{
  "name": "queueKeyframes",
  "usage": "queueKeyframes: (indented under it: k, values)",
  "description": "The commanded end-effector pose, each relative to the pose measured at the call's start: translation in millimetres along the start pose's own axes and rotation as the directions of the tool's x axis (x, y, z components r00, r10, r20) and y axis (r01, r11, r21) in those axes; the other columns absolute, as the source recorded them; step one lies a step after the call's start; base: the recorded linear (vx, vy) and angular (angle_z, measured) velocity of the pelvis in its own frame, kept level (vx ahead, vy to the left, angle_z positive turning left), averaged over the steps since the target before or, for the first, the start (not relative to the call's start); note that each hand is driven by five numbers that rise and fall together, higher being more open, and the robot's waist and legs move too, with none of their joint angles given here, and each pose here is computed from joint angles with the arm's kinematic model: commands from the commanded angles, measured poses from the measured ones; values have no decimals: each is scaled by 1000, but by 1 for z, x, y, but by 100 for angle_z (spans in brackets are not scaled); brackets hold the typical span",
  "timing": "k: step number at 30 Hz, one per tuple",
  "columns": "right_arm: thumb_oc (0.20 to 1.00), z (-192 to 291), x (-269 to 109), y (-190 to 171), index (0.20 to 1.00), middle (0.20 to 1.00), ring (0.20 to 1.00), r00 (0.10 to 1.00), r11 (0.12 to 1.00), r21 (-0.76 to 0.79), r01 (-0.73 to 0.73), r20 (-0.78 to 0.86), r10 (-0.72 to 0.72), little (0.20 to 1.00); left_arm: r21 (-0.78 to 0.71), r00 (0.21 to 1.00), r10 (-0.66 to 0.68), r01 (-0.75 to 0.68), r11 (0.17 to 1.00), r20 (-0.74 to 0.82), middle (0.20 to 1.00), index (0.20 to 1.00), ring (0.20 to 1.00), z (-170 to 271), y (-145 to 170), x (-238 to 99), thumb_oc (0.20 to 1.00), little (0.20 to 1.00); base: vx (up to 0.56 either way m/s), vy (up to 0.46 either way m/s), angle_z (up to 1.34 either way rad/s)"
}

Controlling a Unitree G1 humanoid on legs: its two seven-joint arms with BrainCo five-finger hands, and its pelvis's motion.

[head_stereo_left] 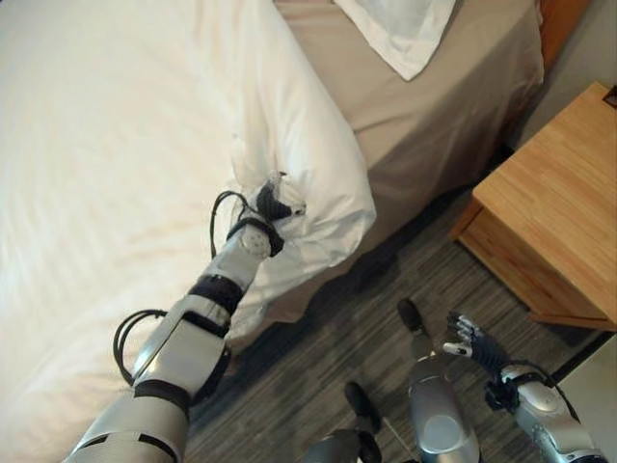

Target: Making the bed.

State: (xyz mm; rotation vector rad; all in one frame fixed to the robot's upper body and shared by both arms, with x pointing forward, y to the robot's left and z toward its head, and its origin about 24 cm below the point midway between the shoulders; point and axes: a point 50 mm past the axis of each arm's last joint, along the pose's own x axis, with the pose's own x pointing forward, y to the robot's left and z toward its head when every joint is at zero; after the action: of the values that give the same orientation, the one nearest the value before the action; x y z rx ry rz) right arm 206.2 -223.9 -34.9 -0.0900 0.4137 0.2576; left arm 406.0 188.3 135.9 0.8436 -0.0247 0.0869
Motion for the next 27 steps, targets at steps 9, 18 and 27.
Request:
queueKeyframes:
  k: [9, 18, 27]
  values:
    - [1000, -2, -1, 9, 1000, 1000, 1000, 1000, 999, 39, -11, 25, 10, 1000, -212, 887, -171, 283, 935, 428, 200, 200, 200, 128, -69, -24, 200, 200, 16, -13, -1]
    - [1000, -9, -3, 7, 1000, 1000, 1000, 1000, 999, 38, 4, -2, -4, 1000, -295, 755, -119, 389, 873, 645, 200, 200, 200, 183, -54, -46, 200, 200, 8, -5, 6]
    - [1000, -10, -1, 9, 1000, 1000, 1000, 1000, 999, 34, -8, -17, 8, 1000, -161, 743, -340, 511, 844, 577, 617, 617, 617, 157, -95, -52, 617, 617, -11, 5, 0]
